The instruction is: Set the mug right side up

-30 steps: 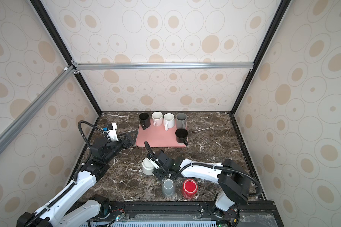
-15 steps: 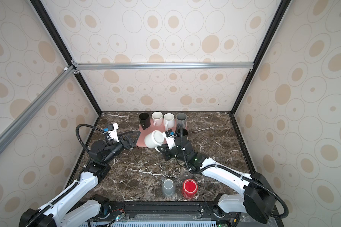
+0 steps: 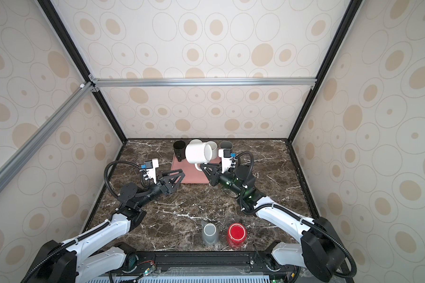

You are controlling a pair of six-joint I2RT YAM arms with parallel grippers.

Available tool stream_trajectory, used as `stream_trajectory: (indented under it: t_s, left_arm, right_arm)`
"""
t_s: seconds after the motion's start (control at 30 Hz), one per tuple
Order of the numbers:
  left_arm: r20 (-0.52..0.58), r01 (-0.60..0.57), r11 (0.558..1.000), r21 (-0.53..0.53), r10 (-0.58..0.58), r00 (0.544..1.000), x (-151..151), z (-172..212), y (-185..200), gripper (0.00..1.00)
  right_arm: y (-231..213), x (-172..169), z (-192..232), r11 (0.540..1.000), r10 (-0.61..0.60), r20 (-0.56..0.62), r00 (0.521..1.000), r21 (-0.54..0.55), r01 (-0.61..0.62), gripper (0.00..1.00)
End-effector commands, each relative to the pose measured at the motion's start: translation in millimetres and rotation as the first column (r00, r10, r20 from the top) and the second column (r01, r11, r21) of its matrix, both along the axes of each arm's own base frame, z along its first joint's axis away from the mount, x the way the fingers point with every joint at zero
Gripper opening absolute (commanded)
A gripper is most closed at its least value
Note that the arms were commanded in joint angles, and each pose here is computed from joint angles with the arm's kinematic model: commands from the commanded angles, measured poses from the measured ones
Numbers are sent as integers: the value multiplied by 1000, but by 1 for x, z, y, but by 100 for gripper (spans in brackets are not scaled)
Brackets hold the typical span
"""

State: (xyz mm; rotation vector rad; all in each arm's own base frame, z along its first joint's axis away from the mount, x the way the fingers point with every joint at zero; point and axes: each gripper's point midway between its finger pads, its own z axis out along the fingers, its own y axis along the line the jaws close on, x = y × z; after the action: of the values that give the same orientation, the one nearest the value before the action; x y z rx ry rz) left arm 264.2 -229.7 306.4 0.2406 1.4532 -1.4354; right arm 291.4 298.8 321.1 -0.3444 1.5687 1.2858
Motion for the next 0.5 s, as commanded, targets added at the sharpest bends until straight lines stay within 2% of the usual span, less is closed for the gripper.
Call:
stream_trajectory:
  t_s: [0.0, 0.23, 0.47]
  left_arm:
    - [107, 79, 994, -71, -71, 992, -17, 30, -7, 56]
    - [169, 142, 980, -137, -118, 979, -28, 46, -14, 52]
    - [188, 166, 974, -156, -136, 973, -30, 52, -20, 40]
  right_arm:
    - [-1, -30, 66, 975, 106, 185, 977, 174, -138, 0]
    - [17, -46, 66, 961, 198, 191, 961, 156, -229, 0]
    - [33, -53, 59, 947, 255, 181, 950, 152, -283, 0]
